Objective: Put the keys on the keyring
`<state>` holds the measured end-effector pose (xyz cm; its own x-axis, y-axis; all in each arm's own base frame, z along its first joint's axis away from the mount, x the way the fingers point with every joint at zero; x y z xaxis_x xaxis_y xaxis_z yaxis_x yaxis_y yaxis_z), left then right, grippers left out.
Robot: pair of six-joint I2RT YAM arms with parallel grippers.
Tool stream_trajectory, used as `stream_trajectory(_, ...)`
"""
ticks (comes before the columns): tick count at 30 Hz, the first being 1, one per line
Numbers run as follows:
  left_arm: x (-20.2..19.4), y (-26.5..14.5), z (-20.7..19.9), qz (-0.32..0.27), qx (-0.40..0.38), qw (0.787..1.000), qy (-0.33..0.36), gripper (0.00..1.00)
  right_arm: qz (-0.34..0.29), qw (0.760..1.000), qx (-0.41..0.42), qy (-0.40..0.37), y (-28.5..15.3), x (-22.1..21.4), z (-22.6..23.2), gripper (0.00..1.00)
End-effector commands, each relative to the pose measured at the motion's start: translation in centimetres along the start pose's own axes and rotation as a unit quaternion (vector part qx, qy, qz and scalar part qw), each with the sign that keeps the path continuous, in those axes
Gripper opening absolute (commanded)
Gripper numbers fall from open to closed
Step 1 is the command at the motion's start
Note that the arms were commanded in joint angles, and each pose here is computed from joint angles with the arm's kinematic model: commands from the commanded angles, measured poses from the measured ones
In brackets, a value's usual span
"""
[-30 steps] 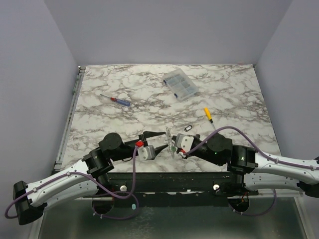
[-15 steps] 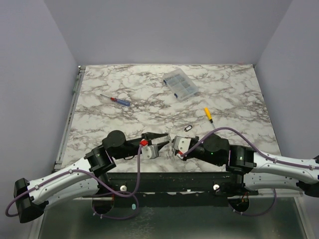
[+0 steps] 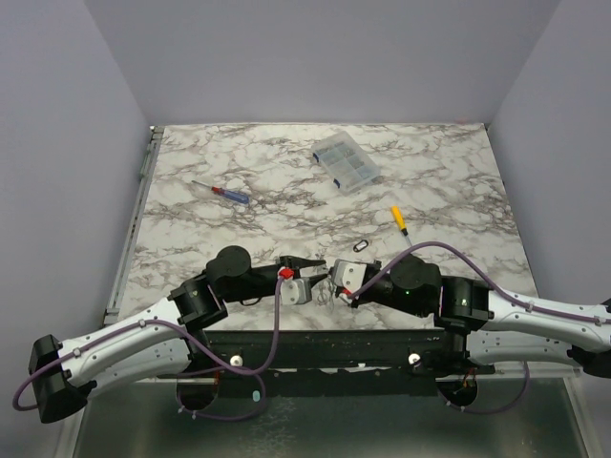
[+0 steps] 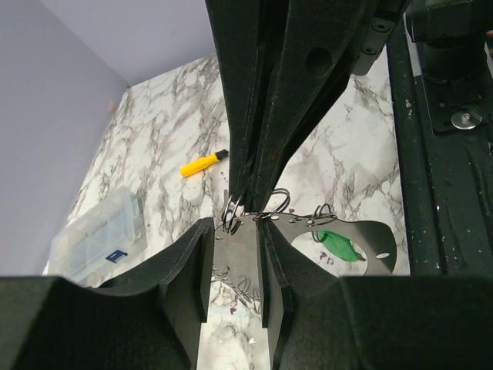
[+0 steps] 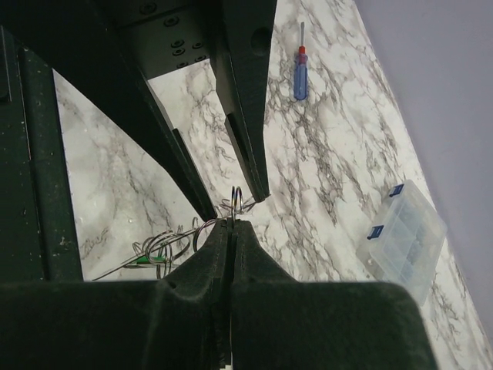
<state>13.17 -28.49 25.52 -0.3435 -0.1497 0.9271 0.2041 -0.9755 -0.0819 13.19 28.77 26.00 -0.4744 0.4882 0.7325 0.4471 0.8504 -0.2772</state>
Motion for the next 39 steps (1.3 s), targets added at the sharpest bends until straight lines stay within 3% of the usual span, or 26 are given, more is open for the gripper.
stream_trajectory(1, 2.1, 0.3, 0.0, -0.024, -0.02, 0.999, 0.013, 0.32, -0.024, 1.0, -0.003, 0.009, -0.2, 1.8, -0.8, 0.01)
stream_trajectory(5, 2.3, 0.2, 0.0, -0.026, -0.019, 0.999, 0.014, 0.29, -0.023, 1.0, -0.001, 0.009, -0.1, 1.7, -0.7, 0.01)
stream_trajectory(8, 2.3, 0.1, 0.0, -0.025, -0.018, 0.999, 0.014, 0.15, -0.021, 1.0, 0.0, 0.009, -0.1, 1.6, -0.6, 0.01)
stream_trajectory(10, 2.2, 0.1, 0.0, -0.022, -0.019, 0.999, 0.013, 0.12, -0.019, 1.0, -0.003, 0.008, -0.2, 1.6, -0.8, 0.01)
stream_trajectory(12, 2.1, 0.1, 0.0, -0.018, -0.021, 1.0, 0.012, 0.16, -0.017, 1.0, -0.005, 0.007, -0.3, 1.5, -0.9, 0.01)
stream_trajectory(17, 2.2, 0.1, 0.1, -0.012, -0.022, 1.0, 0.017, 0.36, -0.014, 1.0, -0.002, 0.006, -0.3, 1.5, -0.8, 0.01)
stream_trajectory(19, 2.2, 0.1, 0.1, -0.011, -0.022, 1.0, 0.018, 0.36, -0.013, 1.0, -0.001, 0.007, -0.3, 1.5, -0.8, 0.01)
stream_trajectory(26, 2.0, 0.3, 0.2, -0.006, -0.024, 1.0, 0.018, 0.13, -0.014, 1.0, 0.0, 0.008, -0.2, 1.5, -0.7, 0.01)
stream_trajectory(28, 1.8, 0.4, 0.1, -0.003, -0.027, 0.999, 0.02, 0.0, -0.016, 1.0, 0.001, 0.009, -0.2, 1.5, -0.7, 0.01)
stream_trajectory(33, 2.6, 0.1, 0.5, -0.01, -0.018, 1.0, 0.016, 0.0, -0.02, 1.0, -0.015, 0.013, -0.2, 1.5, -1.1, 0.01)
stream_trajectory(34, 3.1, 0.0, 0.5, -0.017, -0.016, 1.0, 0.015, 0.0, -0.021, 0.999, -0.026, 0.021, -0.3, 1.5, -1.4, 0.04)
stream_trajectory(37, 4.8, -0.6, 0.9, -0.056, 0.0, 0.998, 0.008, 0.0, -0.04, 0.997, -0.052, 0.046, -0.5, 1.8, -1.9, 0.32)
stream_trajectory(39, 6.2, -1.1, 1.0, -0.089, 0.008, 0.996, 0.001, 0.0, -0.066, 0.995, -0.056, 0.055, -0.8, 2.3, -1.9, 0.44)
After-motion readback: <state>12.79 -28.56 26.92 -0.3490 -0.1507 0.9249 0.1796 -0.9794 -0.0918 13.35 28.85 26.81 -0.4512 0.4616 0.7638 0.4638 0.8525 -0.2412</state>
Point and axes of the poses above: each gripper's point midway between its finger pads, its own y axis out along the fingers, its own z axis along the line the jaws close on, x = y × z, the point moved 1 cm from there along -y, back along the fingers, and after that the axes turned 8 degrees about -y, right-handed, at the moved point
